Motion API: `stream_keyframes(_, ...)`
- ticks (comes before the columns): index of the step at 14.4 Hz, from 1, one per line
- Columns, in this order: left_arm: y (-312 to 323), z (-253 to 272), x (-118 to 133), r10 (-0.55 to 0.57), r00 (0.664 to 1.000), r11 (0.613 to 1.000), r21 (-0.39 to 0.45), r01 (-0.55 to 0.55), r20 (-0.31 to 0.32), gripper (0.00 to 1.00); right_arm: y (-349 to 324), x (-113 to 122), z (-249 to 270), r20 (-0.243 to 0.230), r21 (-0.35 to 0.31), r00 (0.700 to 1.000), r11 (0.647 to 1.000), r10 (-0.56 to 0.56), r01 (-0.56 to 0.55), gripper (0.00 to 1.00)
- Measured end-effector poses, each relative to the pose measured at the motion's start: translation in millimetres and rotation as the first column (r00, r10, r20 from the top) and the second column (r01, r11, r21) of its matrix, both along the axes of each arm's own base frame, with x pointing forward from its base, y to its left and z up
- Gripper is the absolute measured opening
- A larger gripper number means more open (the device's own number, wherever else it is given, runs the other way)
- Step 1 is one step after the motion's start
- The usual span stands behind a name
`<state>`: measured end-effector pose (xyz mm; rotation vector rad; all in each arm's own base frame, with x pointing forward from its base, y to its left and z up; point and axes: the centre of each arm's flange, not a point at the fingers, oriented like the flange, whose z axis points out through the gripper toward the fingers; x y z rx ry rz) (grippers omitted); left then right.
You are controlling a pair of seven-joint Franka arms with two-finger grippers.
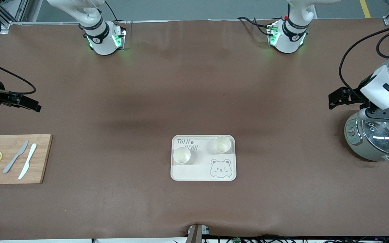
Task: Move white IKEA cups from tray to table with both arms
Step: 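Move the left gripper from beside the steel pot toward the tray cups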
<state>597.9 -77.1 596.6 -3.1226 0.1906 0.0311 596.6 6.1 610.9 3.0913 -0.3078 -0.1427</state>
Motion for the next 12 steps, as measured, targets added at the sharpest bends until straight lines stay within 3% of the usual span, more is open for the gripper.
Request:
stream_keyframes(6,-8.4,-6.8,7.1,-0.012,1.0,1.0,-0.007,0.012,0.027,1.0,0.1,-16.7,16.1,0.028,-0.017,0.994,0.994,0.11,-0.11,1.0)
stream_keyframes(12,-53.2,-60.5,32.4,0.014,1.0,1.0,0.005,-0.014,0.017,1.0,-19.5,-23.7,12.0,0.047,-0.016,0.984,0.985,0.172,-0.172,1.0)
